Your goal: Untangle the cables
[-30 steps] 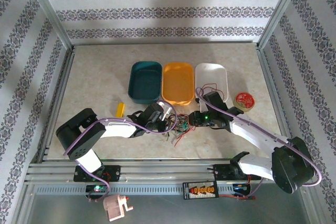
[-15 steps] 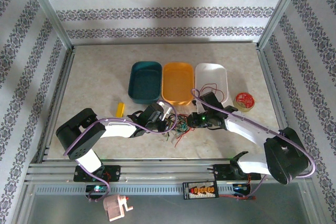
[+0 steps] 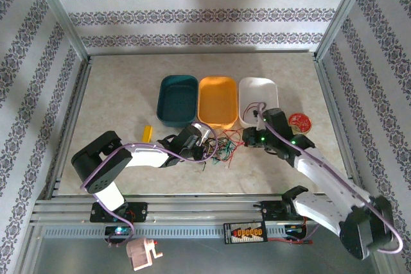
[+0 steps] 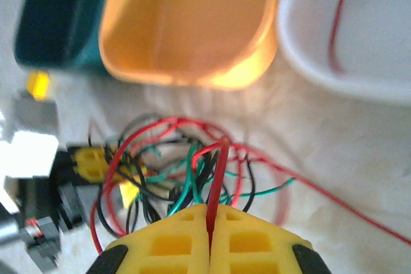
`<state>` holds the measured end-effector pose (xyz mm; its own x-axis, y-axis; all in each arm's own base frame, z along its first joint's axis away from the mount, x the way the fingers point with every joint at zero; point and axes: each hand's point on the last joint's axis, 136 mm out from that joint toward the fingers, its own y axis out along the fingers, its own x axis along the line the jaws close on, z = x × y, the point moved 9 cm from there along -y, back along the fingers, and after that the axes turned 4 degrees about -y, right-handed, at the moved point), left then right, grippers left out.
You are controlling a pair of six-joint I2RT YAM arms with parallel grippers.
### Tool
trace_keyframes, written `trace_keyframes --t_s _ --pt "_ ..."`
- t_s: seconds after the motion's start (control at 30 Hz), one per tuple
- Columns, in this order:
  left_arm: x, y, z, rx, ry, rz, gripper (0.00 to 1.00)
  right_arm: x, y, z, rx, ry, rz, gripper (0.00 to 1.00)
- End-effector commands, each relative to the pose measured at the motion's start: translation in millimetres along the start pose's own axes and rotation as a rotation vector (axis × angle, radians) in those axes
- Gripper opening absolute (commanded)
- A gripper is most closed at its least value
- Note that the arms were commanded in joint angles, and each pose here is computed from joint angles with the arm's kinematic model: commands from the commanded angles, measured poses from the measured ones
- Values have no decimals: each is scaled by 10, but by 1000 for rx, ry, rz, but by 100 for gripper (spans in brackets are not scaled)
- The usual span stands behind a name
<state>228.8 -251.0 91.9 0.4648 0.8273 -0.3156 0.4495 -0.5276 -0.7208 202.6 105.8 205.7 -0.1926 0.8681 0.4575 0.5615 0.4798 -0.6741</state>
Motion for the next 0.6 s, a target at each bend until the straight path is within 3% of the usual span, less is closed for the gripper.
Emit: trace_keyframes --t_s 0.0,0.2,0.57 --pt "180 67 211 91 -15 -123 0 -90 -303 -222 -167 104 68 2" --pt "196 56 240 93 -18 -128 0 -169 -718 -402 -359 161 142 2" --pt "232 31 303 98 -23 -139 0 -252 -1513 -519 -694 164 486 1"
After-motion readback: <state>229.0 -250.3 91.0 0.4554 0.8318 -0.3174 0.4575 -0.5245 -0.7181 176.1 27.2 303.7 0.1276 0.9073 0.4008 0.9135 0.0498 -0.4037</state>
